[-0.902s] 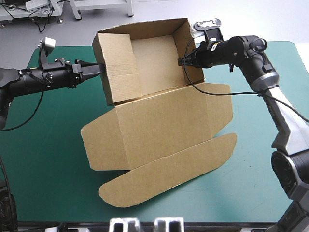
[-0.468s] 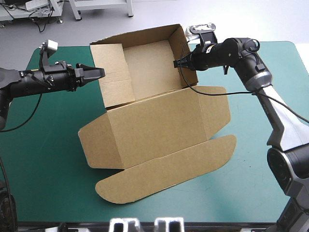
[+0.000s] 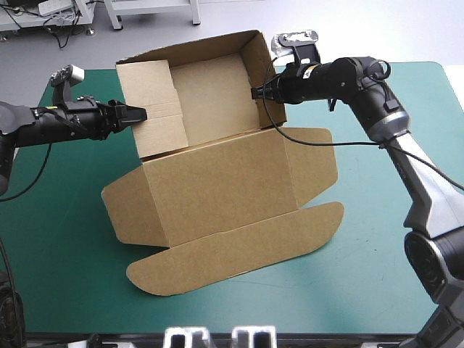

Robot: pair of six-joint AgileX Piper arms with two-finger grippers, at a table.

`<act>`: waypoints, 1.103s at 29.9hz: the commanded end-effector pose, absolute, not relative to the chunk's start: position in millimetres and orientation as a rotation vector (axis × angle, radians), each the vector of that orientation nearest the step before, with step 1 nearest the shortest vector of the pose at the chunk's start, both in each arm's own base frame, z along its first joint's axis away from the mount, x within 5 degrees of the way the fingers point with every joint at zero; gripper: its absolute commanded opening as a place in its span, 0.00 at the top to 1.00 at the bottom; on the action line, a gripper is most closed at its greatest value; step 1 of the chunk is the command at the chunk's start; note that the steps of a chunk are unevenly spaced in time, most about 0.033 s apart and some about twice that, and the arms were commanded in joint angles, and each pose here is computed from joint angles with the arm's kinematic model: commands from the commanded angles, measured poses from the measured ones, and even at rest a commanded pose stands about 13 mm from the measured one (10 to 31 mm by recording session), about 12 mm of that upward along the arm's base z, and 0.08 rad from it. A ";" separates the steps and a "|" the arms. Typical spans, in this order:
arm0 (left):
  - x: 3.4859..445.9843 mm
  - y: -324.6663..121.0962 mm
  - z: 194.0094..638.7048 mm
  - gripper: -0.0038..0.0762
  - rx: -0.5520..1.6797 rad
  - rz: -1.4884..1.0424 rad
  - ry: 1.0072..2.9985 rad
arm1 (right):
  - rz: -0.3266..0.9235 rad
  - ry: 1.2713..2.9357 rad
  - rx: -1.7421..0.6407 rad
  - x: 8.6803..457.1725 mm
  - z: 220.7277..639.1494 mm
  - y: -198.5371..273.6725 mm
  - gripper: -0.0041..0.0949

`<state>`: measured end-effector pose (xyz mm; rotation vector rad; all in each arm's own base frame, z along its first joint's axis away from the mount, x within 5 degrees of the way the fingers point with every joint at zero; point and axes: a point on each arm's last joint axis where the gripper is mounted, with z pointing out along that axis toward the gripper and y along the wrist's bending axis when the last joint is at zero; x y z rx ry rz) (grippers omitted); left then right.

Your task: Fold the box

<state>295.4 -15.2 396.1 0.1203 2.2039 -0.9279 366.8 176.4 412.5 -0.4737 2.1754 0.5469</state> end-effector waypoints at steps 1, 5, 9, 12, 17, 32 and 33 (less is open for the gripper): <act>288.1 -20.1 419.3 0.54 0.100 -0.969 2.096 | 0.712 1.988 -0.422 333.3 466.4 185.8 0.96; 289.3 -19.0 419.3 0.59 0.091 -0.951 2.091 | 0.694 2.016 -0.463 321.8 465.6 198.7 0.96; 290.6 -15.5 415.8 0.72 0.100 -0.874 2.117 | 0.716 2.034 -0.521 306.7 464.8 217.6 0.96; 291.4 -12.5 413.0 0.86 0.113 -0.809 2.138 | 0.719 2.029 -0.559 296.0 466.2 228.7 0.96; 288.3 -13.4 410.3 0.96 0.146 -0.810 2.180 | 0.720 2.095 -0.562 286.3 463.3 233.6 0.96; 262.4 -107.1 447.6 0.96 0.428 -0.621 2.278 | 0.434 2.474 -0.482 285.3 435.6 201.6 0.96; 263.3 -111.5 442.5 0.96 0.420 -0.611 2.316 | 0.445 2.482 -0.471 286.6 434.4 199.9 0.96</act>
